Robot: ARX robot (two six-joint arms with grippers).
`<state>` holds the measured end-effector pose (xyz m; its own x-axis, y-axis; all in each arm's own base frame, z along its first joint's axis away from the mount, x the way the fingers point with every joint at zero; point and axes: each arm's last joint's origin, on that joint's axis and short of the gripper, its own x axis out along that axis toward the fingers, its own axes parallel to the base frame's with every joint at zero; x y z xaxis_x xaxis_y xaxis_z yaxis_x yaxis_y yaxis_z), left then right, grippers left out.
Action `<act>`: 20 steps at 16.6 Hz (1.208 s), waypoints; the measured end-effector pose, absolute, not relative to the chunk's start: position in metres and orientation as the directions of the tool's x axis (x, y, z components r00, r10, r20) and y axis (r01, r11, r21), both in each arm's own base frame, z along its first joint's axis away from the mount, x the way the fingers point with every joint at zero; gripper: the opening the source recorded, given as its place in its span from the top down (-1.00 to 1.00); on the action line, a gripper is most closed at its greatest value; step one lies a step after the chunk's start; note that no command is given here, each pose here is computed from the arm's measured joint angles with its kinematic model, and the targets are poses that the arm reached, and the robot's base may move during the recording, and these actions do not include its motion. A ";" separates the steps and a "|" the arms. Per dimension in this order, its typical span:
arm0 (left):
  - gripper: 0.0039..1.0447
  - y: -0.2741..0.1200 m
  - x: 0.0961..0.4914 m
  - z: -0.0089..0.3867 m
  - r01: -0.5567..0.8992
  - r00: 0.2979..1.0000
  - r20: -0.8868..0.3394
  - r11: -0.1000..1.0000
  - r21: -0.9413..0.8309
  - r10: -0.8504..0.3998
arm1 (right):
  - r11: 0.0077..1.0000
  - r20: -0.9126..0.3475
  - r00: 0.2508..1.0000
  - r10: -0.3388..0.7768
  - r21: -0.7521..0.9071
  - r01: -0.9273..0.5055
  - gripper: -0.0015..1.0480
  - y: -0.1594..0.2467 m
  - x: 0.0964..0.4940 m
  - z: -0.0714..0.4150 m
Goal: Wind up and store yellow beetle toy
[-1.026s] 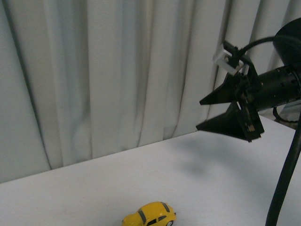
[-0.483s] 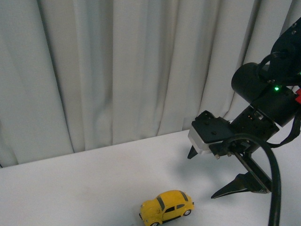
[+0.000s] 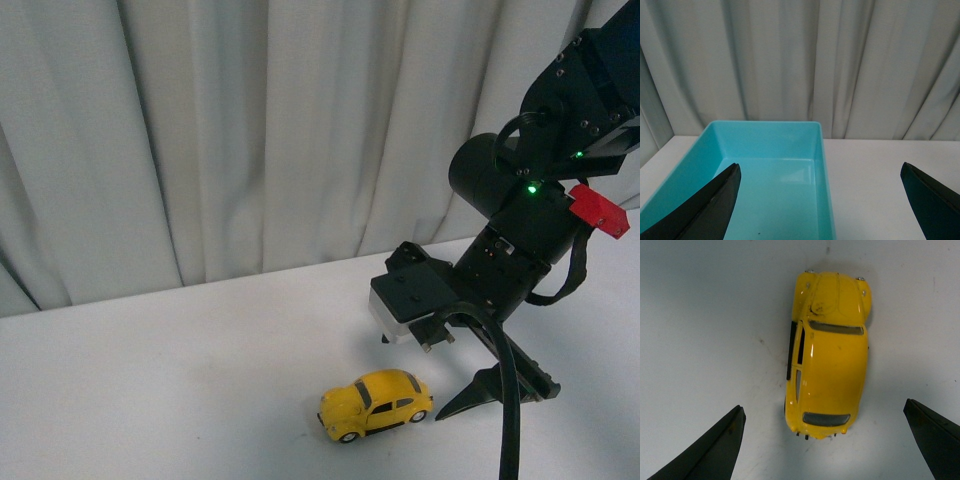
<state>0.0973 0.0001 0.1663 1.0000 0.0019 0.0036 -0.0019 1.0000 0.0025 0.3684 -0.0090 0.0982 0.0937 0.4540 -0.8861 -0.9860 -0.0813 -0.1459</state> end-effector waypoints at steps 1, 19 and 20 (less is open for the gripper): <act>-0.88 0.000 0.097 0.166 -0.001 1.000 0.004 1.000 0.003 0.001 | -0.095 -0.890 0.081 0.449 -0.137 -0.986 -0.87 -0.004 0.369 0.096; -0.88 0.000 0.097 0.166 -0.002 1.000 0.004 1.000 0.002 0.002 | -0.161 -0.906 0.068 0.418 -0.147 -0.976 0.20 0.030 0.372 0.069; -0.88 0.000 0.097 0.166 -0.002 1.000 0.004 1.000 0.003 0.002 | -0.143 -0.904 0.074 0.422 -0.147 -0.979 0.20 0.028 0.371 0.068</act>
